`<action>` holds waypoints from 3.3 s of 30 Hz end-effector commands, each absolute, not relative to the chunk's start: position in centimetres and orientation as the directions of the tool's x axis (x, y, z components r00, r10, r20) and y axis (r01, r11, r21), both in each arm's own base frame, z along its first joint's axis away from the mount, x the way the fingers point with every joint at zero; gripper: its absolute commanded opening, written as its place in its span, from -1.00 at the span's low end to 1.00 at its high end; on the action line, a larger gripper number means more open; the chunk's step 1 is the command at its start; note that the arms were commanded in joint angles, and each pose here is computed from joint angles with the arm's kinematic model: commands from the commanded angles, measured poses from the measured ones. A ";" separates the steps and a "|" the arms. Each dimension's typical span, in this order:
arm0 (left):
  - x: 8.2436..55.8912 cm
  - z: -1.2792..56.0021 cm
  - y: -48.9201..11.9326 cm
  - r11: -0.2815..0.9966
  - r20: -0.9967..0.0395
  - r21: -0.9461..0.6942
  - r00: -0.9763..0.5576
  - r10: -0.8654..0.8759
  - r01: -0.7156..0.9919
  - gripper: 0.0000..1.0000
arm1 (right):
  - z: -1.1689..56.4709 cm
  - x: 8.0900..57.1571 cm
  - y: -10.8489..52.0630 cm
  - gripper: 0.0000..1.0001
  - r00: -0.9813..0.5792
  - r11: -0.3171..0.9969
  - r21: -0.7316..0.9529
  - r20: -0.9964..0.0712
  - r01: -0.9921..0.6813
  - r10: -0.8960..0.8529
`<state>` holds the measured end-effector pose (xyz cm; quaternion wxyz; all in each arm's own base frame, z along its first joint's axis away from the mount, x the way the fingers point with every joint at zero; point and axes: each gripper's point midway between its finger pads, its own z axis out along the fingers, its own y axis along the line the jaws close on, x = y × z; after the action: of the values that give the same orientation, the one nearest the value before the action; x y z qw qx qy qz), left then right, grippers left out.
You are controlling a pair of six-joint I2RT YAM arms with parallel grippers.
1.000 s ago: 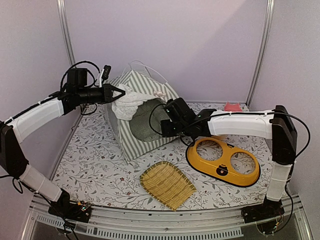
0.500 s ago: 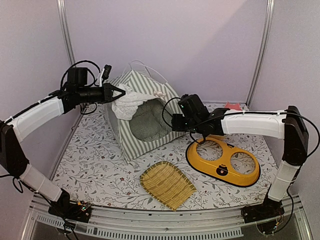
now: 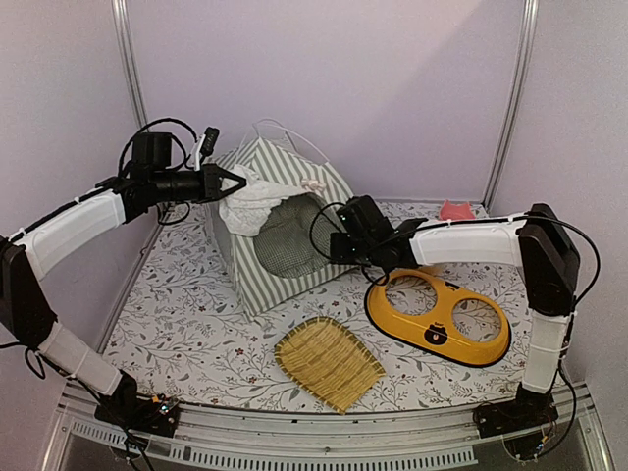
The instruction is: Set up the pet tent
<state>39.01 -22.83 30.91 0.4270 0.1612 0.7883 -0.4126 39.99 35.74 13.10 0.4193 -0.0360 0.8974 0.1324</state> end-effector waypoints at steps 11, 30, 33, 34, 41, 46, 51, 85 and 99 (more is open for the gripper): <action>43.5 33.3 -20.3 0.738 -0.868 -0.365 -0.495 -0.048 0.568 -1.00 | 9.4 41.7 44.4 0.45 -0.717 0.895 0.352 -0.695 -0.274 0.054; 43.2 33.1 -17.6 0.851 -0.905 -0.239 -0.424 -0.022 0.467 -0.45 | 17.4 37.2 48.2 0.67 -0.699 0.720 0.516 -0.712 -0.464 0.060; 41.7 33.6 -18.0 0.849 -0.919 -0.220 -0.394 -0.016 0.479 -0.40 | 18.4 37.0 47.4 0.67 -0.687 0.725 0.510 -0.723 -0.462 0.071; 41.2 33.8 -18.2 0.847 -0.923 -0.215 -0.384 -0.014 0.486 -0.40 | 18.7 36.9 47.2 0.67 -0.684 0.727 0.508 -0.726 -0.462 0.073; 37.8 33.9 -20.6 0.809 -0.929 -0.204 -0.370 0.017 0.551 -1.00 | 19.7 36.6 45.6 0.67 -0.663 0.748 0.487 -0.744 -0.451 0.084; 33.9 32.6 -24.7 0.728 -0.918 -0.228 -0.392 0.061 0.647 -1.00 | 19.6 36.5 44.1 0.68 -0.657 0.769 0.470 -0.749 -0.434 0.088; 28.3 27.9 -29.9 0.573 -0.875 -0.292 -0.455 0.163 0.766 -0.70 | 18.4 36.8 41.7 0.69 -0.671 0.799 0.459 -0.736 -0.390 0.095; 20.9 19.8 -37.5 0.387 -0.759 -0.512 -0.615 0.214 0.767 -0.49 | 15.2 35.8 34.4 0.80 -0.699 0.869 0.428 -0.701 -0.249 0.145; 22.2 21.3 -36.5 0.547 -0.791 -0.430 -0.591 0.154 0.718 0.39 | 14.6 34.7 35.1 0.85 -0.711 0.855 0.416 -0.698 -0.309 0.082</action>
<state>20.50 -38.00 18.06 0.2979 0.3140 0.7971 -0.4211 34.96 32.78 14.47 0.3817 -0.0275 0.8924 0.2390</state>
